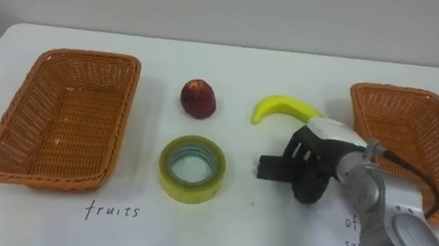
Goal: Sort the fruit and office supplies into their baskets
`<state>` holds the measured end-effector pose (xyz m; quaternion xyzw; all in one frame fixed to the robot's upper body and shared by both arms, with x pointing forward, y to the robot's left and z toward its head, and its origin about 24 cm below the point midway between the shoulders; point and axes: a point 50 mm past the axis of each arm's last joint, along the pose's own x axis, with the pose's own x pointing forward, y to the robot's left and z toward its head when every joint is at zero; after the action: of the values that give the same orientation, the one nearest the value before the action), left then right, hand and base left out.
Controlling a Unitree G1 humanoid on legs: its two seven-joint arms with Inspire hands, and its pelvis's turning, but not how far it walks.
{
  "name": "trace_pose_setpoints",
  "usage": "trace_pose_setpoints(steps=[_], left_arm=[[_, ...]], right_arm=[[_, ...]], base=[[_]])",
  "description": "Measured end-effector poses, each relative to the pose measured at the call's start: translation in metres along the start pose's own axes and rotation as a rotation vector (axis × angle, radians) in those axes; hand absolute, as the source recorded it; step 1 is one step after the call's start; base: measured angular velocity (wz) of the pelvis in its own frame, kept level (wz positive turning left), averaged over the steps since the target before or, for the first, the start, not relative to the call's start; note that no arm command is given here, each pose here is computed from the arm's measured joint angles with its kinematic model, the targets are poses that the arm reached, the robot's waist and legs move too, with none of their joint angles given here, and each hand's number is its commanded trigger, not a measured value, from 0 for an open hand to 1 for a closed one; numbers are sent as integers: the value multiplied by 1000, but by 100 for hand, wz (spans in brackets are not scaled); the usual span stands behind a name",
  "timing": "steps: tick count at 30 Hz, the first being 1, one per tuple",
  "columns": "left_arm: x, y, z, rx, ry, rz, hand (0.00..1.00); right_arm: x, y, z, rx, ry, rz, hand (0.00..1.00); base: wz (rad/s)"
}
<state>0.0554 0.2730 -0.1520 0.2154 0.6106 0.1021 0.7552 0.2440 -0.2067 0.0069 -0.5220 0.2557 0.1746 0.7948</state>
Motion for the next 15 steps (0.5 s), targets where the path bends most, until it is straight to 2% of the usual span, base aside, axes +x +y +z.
trace_pose_setpoints(steps=[15], left_arm=[[0, -1, -1, 12, -8, 3, 0]], right_arm=[[-2, -4, 7, 22, -48, -13, 100]], base=[[-3]])
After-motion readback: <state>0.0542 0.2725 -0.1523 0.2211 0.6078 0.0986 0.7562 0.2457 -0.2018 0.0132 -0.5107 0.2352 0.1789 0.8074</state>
